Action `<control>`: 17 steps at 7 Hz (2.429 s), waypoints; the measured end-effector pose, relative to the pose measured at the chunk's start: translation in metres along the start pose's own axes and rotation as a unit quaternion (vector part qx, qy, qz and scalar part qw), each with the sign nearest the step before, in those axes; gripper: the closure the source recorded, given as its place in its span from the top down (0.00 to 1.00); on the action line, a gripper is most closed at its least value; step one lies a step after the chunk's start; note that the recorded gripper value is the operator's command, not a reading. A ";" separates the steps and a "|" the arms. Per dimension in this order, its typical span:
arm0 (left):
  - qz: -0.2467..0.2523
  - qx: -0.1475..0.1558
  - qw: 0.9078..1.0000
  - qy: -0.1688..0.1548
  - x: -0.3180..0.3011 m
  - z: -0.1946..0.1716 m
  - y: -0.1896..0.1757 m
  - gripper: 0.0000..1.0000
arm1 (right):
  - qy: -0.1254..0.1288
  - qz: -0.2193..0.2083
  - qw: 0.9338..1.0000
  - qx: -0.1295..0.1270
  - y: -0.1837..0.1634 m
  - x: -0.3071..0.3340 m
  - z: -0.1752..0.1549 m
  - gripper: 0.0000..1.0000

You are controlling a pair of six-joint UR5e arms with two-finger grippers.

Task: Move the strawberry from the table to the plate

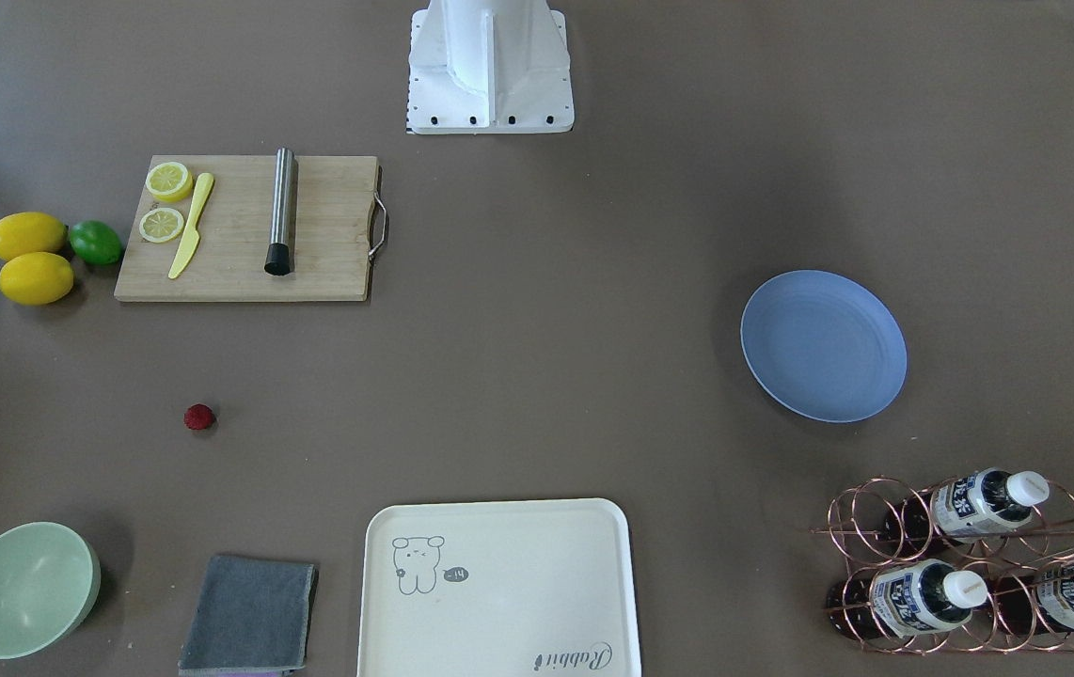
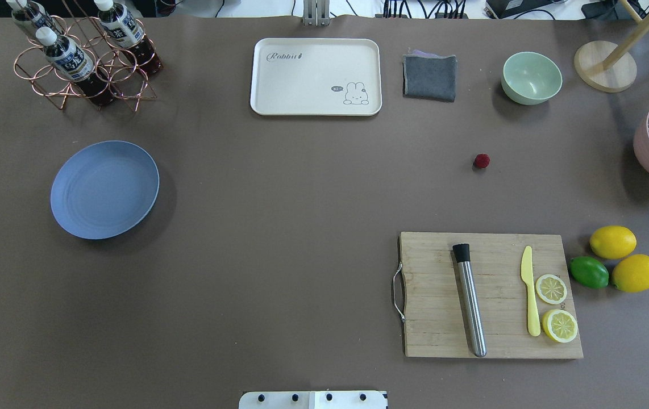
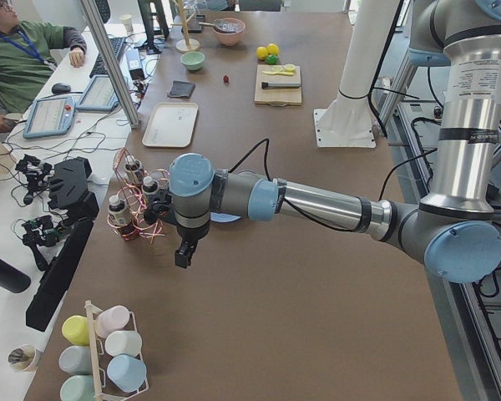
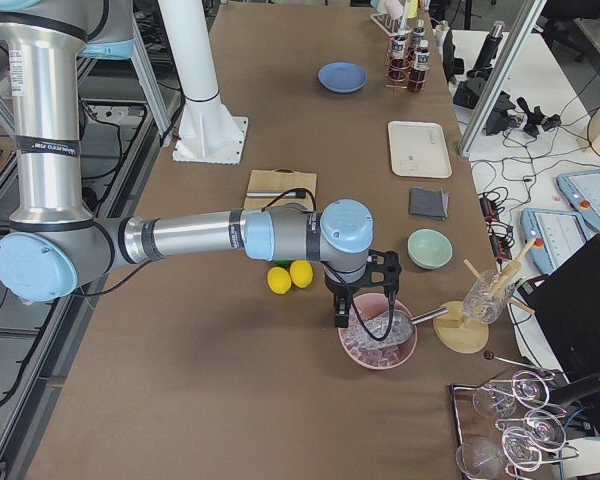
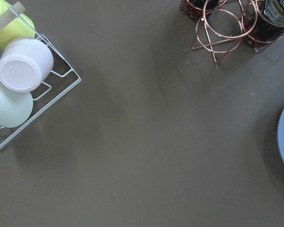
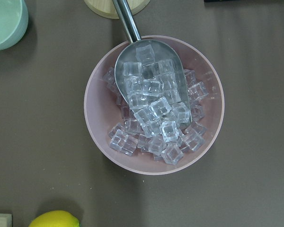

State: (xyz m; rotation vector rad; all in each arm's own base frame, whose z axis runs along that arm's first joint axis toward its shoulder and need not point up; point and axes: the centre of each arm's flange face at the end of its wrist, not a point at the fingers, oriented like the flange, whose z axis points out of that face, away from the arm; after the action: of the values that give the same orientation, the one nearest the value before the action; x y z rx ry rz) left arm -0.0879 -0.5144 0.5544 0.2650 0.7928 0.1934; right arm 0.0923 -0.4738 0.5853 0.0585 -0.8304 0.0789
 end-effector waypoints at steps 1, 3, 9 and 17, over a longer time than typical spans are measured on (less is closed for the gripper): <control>0.002 0.001 1.000 0.001 0.001 -0.001 0.000 0.98 | 0.000 0.001 1.000 0.000 0.001 0.001 0.000 1.00; 0.015 0.008 1.000 0.001 0.010 -0.005 -0.014 0.98 | 0.000 0.002 1.000 0.000 0.001 0.001 0.000 1.00; 0.099 0.039 0.994 0.009 0.054 0.017 -0.037 0.98 | -0.006 -0.008 1.000 0.004 -0.024 -0.035 0.005 1.00; -0.028 0.090 0.994 0.051 0.160 0.156 -0.008 0.98 | -0.026 0.013 0.999 0.046 -0.046 -0.162 0.073 1.00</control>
State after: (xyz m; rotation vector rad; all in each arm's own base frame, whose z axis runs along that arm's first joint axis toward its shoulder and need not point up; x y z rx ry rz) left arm 0.1348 -0.5038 0.5489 0.4046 0.9191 0.0821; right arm -0.0660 -0.5337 0.5132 0.1368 -0.8799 0.1395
